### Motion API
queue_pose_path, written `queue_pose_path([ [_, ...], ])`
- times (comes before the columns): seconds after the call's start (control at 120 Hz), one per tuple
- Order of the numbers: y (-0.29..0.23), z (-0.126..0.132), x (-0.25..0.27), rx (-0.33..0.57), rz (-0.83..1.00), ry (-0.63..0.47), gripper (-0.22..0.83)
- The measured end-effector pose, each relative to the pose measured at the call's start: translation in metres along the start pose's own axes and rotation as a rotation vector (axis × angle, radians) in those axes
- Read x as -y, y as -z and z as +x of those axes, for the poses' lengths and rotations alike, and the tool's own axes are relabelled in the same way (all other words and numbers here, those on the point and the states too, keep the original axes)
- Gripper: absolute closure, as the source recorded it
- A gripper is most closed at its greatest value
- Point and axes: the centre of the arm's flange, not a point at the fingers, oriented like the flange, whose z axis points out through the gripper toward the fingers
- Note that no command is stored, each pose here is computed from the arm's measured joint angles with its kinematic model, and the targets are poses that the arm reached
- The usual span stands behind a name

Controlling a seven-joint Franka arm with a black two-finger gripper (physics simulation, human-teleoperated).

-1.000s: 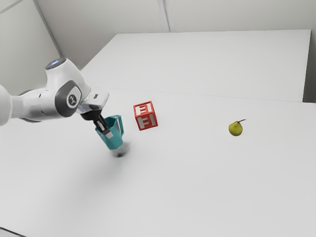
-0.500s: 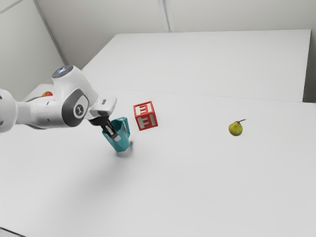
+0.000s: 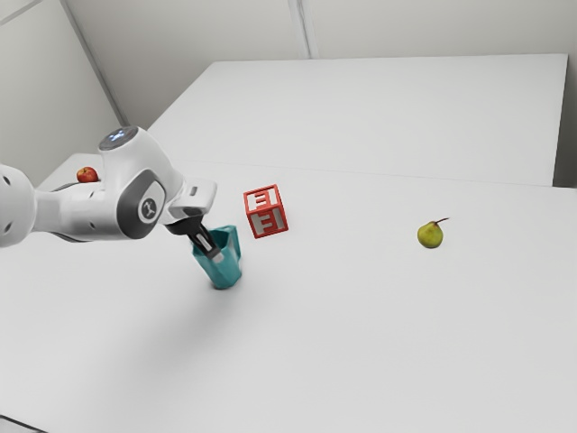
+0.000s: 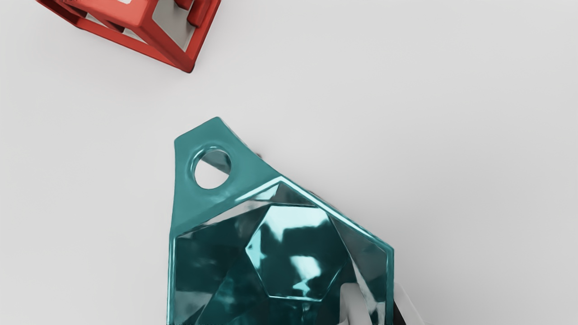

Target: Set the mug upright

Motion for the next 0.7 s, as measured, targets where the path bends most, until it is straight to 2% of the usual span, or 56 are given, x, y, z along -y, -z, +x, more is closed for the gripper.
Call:
queue_pose_path([
  [0.158,0.0,0.001,-0.001,-0.002,0.001,0.007,0.6],
  [0.467,0.003,0.001,-0.001,-0.007,0.003,0.018,0.29],
  [0.7,0.039,0.016,-0.015,-0.054,0.017,-0.014,0.1],
])
